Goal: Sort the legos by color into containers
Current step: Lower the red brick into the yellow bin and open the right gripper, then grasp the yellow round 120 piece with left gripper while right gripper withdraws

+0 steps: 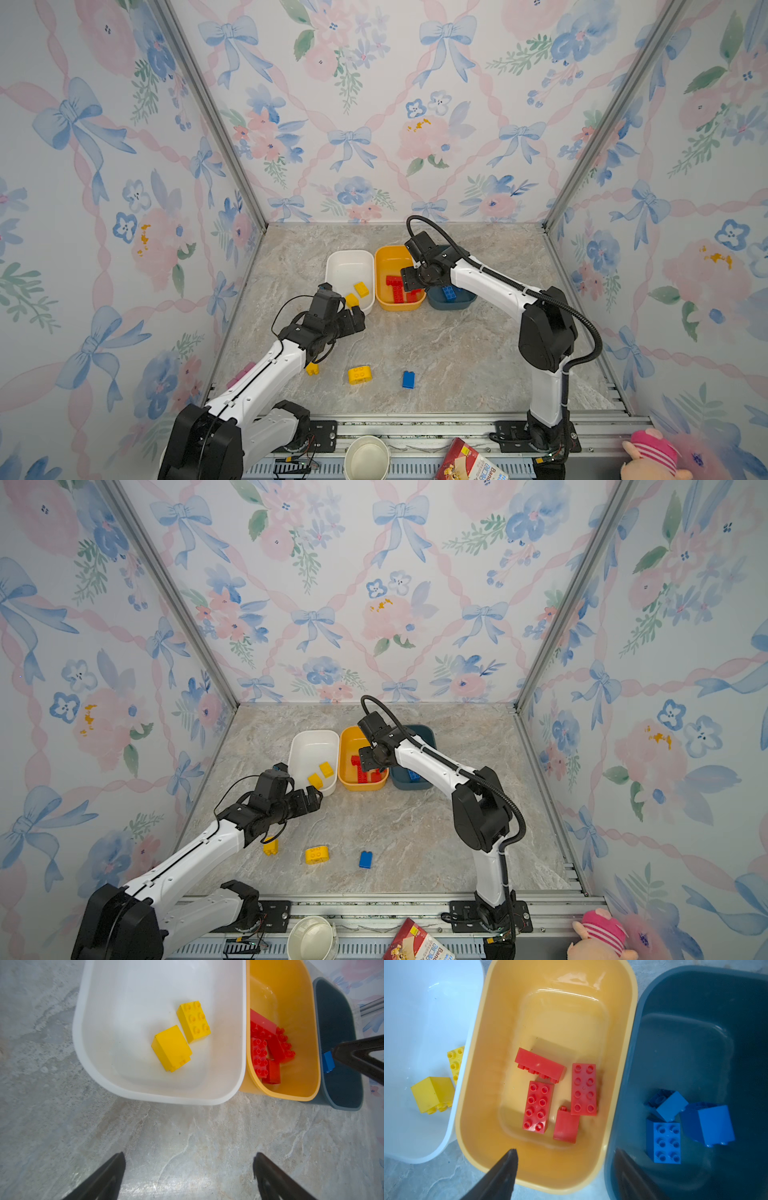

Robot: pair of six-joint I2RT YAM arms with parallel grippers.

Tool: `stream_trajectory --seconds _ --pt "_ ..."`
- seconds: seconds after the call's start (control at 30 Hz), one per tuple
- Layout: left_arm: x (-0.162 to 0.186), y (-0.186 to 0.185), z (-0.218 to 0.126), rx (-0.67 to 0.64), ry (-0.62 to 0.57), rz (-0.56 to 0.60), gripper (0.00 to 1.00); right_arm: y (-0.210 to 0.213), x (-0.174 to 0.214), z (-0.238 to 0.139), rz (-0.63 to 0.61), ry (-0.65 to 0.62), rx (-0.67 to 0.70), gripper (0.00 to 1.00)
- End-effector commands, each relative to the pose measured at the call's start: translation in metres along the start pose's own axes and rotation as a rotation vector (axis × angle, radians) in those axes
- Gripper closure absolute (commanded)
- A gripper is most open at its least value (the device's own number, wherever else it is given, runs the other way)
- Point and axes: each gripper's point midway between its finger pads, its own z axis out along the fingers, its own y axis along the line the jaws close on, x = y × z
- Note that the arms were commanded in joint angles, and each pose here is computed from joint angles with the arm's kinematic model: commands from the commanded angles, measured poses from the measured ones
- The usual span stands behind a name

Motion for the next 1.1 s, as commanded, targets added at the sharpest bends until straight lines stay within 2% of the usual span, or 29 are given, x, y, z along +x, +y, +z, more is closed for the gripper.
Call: stream_trajectory --seconds 0.0,0.4,0.7,1.07 --pt "0.023 0.014 -0.003 -0.08 0.076 -0.005 0.02 0.006 0.01 -0.018 -0.001 -0.009 -0.029 0.21" --pt "0.076 0.014 -0.015 -0.166 0.23 0.012 0.02 0.007 0.07 -0.043 -0.029 0.048 -0.047 0.1" --pt "0.115 0.003 -0.012 -0.186 0.346 0.034 0.02 -0.008 0.096 -0.063 0.011 0.041 -0.052 0.06" --pt "0.134 0.006 -0.005 -0.233 0.43 0.047 0.08 -0.026 0.112 -0.069 0.045 0.038 -0.041 0.04"
